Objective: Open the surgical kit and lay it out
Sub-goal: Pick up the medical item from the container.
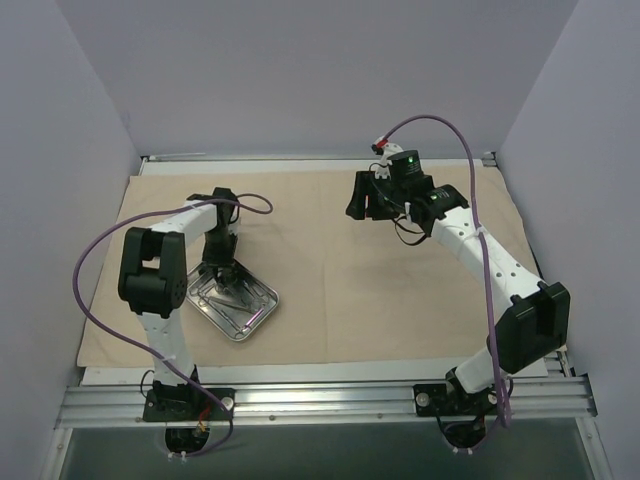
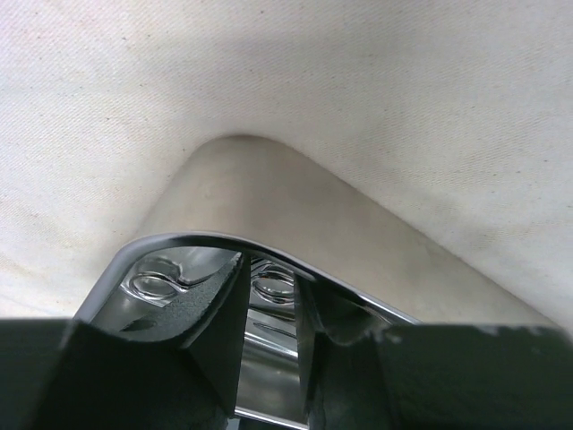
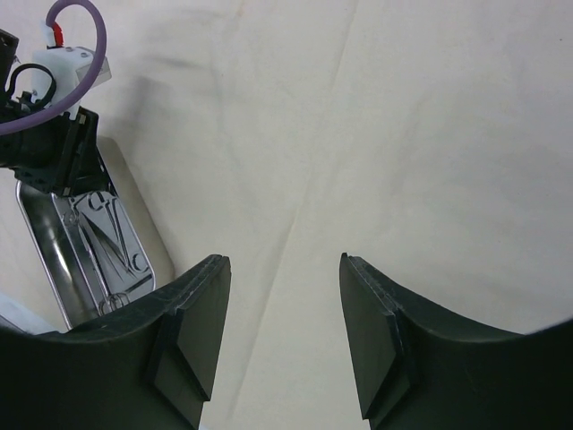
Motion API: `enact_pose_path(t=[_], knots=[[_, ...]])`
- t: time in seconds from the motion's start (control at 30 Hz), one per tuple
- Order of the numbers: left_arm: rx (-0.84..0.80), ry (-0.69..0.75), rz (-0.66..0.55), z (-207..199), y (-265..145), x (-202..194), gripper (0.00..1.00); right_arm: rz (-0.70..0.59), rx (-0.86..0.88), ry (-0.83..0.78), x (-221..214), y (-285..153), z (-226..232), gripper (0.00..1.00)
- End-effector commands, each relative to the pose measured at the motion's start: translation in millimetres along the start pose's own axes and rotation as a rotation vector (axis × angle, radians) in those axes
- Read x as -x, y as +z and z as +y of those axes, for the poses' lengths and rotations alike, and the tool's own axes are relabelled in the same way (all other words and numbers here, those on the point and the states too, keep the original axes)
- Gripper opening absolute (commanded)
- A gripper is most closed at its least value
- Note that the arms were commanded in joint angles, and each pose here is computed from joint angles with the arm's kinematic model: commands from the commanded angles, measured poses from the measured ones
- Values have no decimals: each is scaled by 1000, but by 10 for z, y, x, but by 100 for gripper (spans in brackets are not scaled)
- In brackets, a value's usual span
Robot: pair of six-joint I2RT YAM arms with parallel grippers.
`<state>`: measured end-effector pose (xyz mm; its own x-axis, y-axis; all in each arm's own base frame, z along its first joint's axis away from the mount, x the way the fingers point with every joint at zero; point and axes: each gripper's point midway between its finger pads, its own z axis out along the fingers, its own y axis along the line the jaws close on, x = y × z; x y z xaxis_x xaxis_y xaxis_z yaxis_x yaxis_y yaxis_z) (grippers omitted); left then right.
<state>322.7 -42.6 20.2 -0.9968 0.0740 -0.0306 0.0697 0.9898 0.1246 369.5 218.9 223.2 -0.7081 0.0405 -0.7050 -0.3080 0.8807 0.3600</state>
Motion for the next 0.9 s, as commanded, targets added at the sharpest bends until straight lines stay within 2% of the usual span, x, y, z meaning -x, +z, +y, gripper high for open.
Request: enact_pose_path(t=[0.0, 0.13, 0.17, 0.2, 0.3, 0.43, 0.5, 0.57, 0.87], knots=[[20, -10, -1, -10, 89, 9, 34, -45, 22, -18, 130, -147, 38, 52], [11, -28, -17, -20, 62, -24, 34, -45, 16, -23, 137, -157, -2, 52], [12, -28, -11, -22, 80, -39, 32, -42, 16, -21, 128, -154, -13, 52], [13, -29, -3, -24, 106, -49, 24, -45, 17, -22, 137, -160, -14, 52], [31, -26, 17, -2, 150, -61, 15, -49, 17, -23, 149, -173, -24, 52], [74, -39, -18, 84, 36, 15, 8, -45, 17, -29, 137, -182, -43, 52], [105, -49, -50, 155, -105, 69, 8, -40, 18, -35, 127, -179, -48, 52], [127, -60, -79, 211, -242, 118, 2, -39, 20, -36, 135, -177, -48, 52], [166, -150, -228, 381, -989, 268, 2, 18, 65, -16, 64, 0, 5, 52]])
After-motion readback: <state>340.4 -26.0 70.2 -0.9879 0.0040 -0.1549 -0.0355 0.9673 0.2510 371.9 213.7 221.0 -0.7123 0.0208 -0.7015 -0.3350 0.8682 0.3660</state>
